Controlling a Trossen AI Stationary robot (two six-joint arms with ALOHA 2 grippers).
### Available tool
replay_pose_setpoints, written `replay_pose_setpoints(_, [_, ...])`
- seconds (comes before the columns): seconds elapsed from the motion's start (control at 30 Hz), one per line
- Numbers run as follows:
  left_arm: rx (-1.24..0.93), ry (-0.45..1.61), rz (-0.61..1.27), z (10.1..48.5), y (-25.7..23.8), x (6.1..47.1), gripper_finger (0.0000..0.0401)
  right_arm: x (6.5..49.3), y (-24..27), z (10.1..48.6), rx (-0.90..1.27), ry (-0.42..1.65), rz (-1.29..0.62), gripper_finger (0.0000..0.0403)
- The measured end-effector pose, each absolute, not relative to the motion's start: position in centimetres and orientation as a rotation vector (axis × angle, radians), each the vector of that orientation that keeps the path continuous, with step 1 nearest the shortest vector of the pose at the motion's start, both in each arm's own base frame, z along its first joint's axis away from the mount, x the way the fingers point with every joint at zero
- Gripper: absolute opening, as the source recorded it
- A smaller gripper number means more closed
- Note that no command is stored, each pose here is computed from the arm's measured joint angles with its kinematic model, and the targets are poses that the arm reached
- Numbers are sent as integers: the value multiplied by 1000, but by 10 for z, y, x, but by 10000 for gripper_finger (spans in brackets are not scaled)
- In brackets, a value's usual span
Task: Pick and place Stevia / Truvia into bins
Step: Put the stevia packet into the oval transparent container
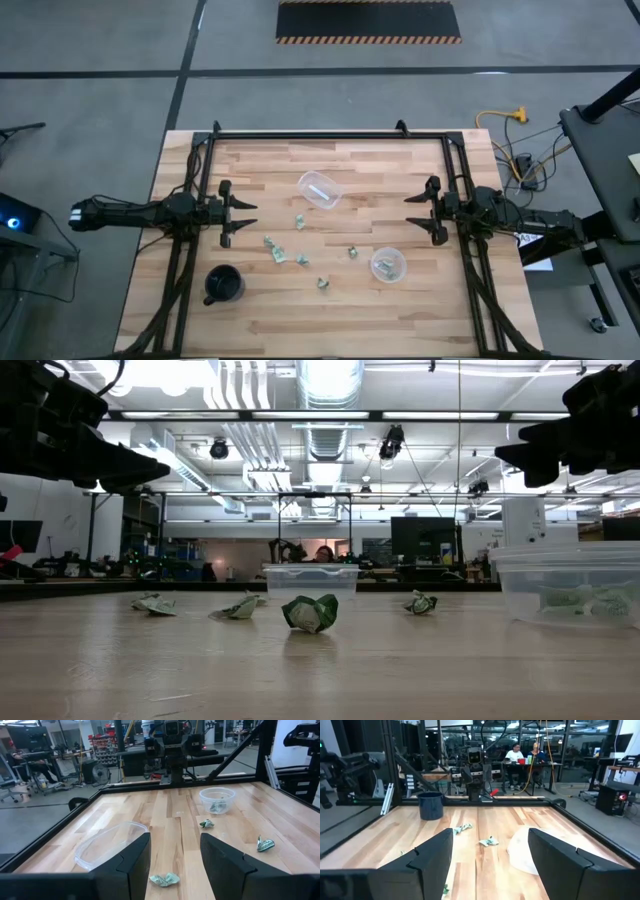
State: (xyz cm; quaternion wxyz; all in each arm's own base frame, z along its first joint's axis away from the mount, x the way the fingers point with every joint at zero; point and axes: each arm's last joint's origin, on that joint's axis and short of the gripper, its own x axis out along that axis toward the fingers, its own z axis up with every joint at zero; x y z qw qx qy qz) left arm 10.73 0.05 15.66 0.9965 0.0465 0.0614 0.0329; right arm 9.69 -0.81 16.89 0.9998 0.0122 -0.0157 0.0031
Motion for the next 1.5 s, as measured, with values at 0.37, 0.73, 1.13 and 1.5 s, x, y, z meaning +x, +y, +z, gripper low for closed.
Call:
replay_pose_setpoints(0.37, [276, 129, 55, 157, 0, 107, 155, 101, -9, 164, -2, 29, 6, 254])
replay_pose_setpoints(0.73, [219, 120, 10, 157, -1, 108, 155, 101, -9, 164, -8, 33, 7, 247])
replay_pose_setpoints(1.13, [106, -39, -35, 172, -3, 114, 155, 102, -9, 163, 55, 44, 8, 251])
replay_pose_setpoints(1.5, [75, 10, -73, 176, -4, 132, 155, 102, -8, 163, 55, 44, 10, 249])
